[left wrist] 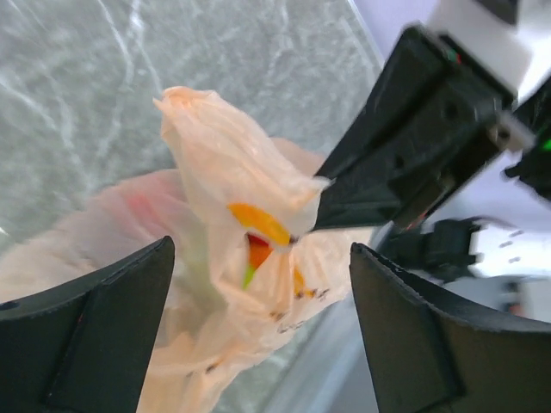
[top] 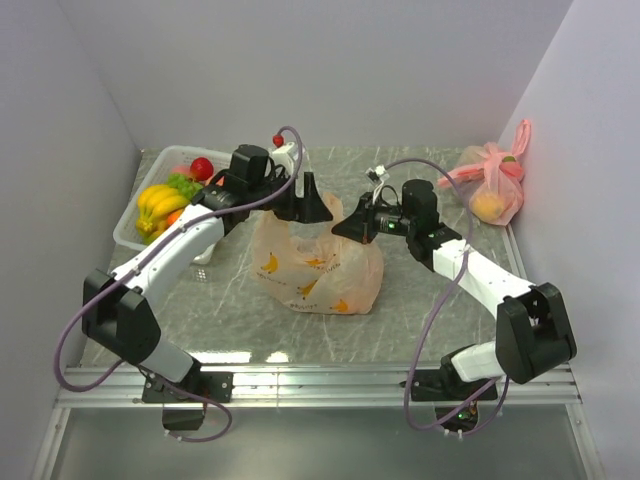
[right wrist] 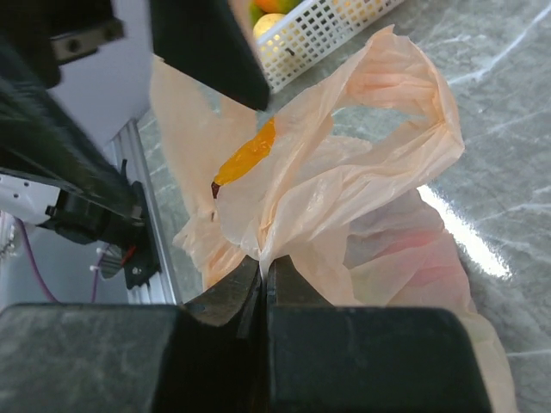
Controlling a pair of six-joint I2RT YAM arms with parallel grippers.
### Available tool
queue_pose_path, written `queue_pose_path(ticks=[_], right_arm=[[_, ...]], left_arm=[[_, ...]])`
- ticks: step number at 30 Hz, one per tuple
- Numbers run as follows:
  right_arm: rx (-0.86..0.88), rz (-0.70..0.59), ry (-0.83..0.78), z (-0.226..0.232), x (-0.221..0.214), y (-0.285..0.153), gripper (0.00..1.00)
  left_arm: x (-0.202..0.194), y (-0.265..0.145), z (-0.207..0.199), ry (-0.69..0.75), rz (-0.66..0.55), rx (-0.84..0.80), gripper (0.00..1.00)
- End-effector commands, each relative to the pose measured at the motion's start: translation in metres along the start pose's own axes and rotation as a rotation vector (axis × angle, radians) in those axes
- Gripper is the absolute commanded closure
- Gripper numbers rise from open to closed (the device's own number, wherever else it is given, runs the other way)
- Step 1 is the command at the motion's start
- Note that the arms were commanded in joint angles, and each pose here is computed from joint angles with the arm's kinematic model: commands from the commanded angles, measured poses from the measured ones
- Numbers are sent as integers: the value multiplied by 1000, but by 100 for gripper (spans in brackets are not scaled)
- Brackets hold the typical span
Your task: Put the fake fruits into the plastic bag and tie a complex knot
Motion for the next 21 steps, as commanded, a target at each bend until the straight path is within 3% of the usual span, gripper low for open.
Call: queue_pose_path(ticks=[1, 7, 13, 16, 18, 20, 21], right_arm=[[61, -59, -147, 17, 24, -3, 100], [100, -50, -196, 27, 19, 0, 100], [118, -71, -197, 32, 22, -2, 100], [144, -68, -202, 36, 23, -2, 100], [152, -62, -207, 37, 22, -1, 98], [144, -58, -194, 35, 20, -1, 85], [139, -58, -190, 34, 19, 0, 73]], left_arm=[[10, 4, -14, -172, -25, -87, 11], [12, 13, -15, -282, -62, -167, 13], [20, 22, 3, -338, -117, -61, 30], [25, 26, 0, -338, -125, -83, 47], [27, 25, -4, -330, -116, -125, 75], [27, 23, -6, -324, -111, -171, 98], [23, 22, -7, -328, -74, -203, 100]])
Point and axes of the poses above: each gripper's point midway between its finger pads, its own y axis out along the fingers, its own z axis along the line the jaws close on, x = y × z, the point moved 7 cm from there along -y, back along the fingers, and after that the axes turned 10 degrees about -y, right-handed, at the moved point
